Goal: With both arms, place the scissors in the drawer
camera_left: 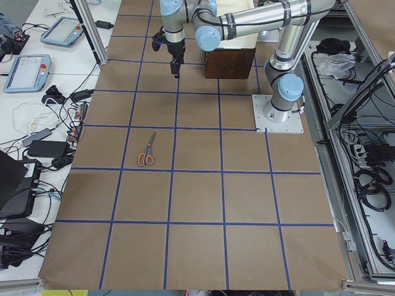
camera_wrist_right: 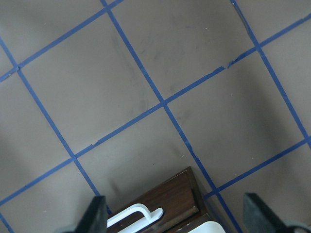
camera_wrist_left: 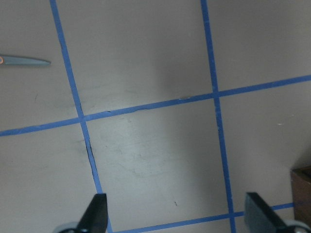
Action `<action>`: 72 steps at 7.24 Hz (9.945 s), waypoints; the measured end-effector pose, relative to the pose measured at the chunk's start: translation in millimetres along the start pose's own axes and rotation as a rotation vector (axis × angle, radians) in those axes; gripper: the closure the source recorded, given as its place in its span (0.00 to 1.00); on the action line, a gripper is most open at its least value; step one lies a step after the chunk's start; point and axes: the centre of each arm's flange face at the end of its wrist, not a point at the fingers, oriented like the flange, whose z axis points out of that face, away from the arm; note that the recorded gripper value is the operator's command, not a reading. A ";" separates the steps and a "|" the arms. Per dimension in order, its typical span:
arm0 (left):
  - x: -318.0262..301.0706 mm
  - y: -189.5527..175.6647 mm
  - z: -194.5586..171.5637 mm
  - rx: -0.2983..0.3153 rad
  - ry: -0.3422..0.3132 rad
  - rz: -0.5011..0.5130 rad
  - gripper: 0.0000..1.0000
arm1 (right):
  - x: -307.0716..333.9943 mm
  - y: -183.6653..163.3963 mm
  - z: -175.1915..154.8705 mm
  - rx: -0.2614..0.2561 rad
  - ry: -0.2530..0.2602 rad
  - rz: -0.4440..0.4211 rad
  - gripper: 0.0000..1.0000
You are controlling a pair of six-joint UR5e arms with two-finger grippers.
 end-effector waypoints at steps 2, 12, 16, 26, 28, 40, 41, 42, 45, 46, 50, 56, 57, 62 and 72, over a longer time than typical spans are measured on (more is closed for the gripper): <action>-41.9 -20.9 64.0 -0.017 0.009 0.043 0.00 | -24.2 7.8 10.8 0.009 -0.009 0.160 0.00; -217.6 -35.4 153.5 -0.001 -0.111 1.060 0.00 | -138.8 74.9 109.1 -0.041 0.080 0.542 0.00; -253.7 -71.2 168.5 0.086 -0.116 1.364 0.00 | -154.5 81.4 145.7 -0.066 0.136 0.633 0.00; -266.6 -88.8 215.8 0.059 -0.061 1.549 0.15 | -166.9 81.2 208.8 -0.162 0.251 0.685 0.00; -266.2 -88.1 216.3 0.057 -0.065 1.556 0.29 | -164.3 82.7 213.8 -0.174 0.285 0.686 0.00; -268.7 -87.5 208.3 0.061 -0.086 1.555 0.45 | -161.8 86.7 232.1 -0.212 0.362 0.727 0.00; -268.6 -87.4 209.0 0.061 -0.085 1.555 0.45 | -161.1 87.4 232.9 -0.214 0.370 0.727 0.00; -268.8 -87.1 209.7 0.061 -0.083 1.554 0.45 | -160.7 87.7 234.6 -0.217 0.378 0.727 0.00; -273.6 -84.6 211.5 0.063 -0.080 1.544 0.45 | -156.4 91.4 249.2 -0.229 0.410 0.727 0.00; -275.0 -83.8 211.6 0.063 -0.080 1.541 0.45 | -155.3 92.4 251.8 -0.231 0.415 0.727 0.00; -275.2 -83.5 212.3 0.070 -0.077 1.538 0.64 | -155.7 91.3 253.4 -0.231 0.407 0.727 0.00; -274.9 -83.0 207.2 0.072 -0.086 1.525 0.84 | -154.7 88.5 264.3 -0.237 0.422 0.731 0.00; -274.9 -82.9 203.9 0.073 -0.091 1.521 0.84 | -154.9 88.7 264.7 -0.239 0.422 0.731 0.00; -241.9 -62.3 108.6 0.081 -0.059 1.443 0.90 | -163.2 81.6 261.5 -0.229 0.339 0.714 0.00; 39.6 35.7 -112.6 0.030 0.008 1.287 1.00 | -170.5 56.2 256.6 -0.194 0.244 0.654 0.00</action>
